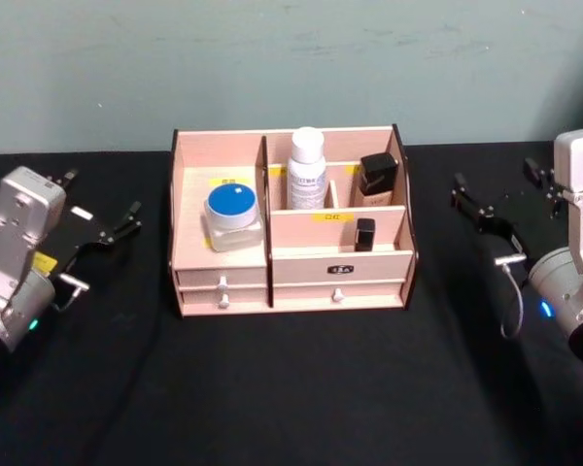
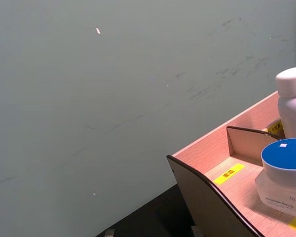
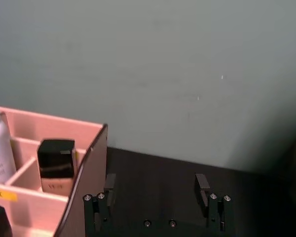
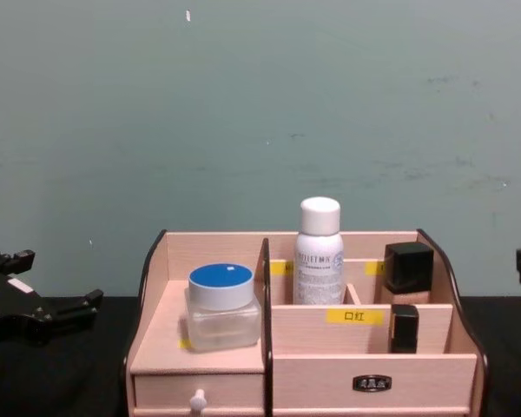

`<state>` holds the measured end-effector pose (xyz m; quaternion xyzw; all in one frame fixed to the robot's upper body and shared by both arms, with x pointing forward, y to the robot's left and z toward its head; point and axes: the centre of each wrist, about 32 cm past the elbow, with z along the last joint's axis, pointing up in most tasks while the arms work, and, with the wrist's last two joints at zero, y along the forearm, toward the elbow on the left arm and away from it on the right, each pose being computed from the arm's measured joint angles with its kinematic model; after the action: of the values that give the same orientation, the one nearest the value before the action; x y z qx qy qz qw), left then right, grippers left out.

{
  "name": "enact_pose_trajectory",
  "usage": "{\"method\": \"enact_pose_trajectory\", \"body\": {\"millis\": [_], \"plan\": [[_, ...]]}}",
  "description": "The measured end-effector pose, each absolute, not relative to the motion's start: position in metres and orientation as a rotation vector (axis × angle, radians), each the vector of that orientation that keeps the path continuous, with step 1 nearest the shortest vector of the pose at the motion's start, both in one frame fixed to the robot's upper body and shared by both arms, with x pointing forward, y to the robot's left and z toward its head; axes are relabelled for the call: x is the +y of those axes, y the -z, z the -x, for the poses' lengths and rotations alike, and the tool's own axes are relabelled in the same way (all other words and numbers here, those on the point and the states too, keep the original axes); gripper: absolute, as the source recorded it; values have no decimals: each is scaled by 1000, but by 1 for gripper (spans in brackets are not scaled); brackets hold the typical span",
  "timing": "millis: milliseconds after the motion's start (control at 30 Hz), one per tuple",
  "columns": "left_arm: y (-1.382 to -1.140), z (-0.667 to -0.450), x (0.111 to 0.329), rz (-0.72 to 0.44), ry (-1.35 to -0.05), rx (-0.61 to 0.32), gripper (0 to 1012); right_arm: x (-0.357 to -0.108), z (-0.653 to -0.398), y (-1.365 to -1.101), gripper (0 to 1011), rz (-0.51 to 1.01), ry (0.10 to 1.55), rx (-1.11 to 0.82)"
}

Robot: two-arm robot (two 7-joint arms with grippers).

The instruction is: Pick up the facial cleanser and watermelon frost from the table and place them into the tiered storage box.

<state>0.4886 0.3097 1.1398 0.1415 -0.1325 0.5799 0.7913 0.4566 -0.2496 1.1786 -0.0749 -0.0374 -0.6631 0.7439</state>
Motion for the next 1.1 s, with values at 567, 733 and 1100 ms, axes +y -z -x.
{"method": "enact_pose_trajectory", "body": {"millis": [567,733,1100], "plan": [[-1140,-489,310,-304,-1248,-285,1001,-249,-457,-1180,1003,164,1449,-86],[-1140,-489,310,-304,-1248,-285,1001,-249,-457,-1180,1002,163,1448,-88],[-1140,-489,310,-304,-1248,-285,1001,-248,-457,-1181,1002,162,1448,-90]]}}
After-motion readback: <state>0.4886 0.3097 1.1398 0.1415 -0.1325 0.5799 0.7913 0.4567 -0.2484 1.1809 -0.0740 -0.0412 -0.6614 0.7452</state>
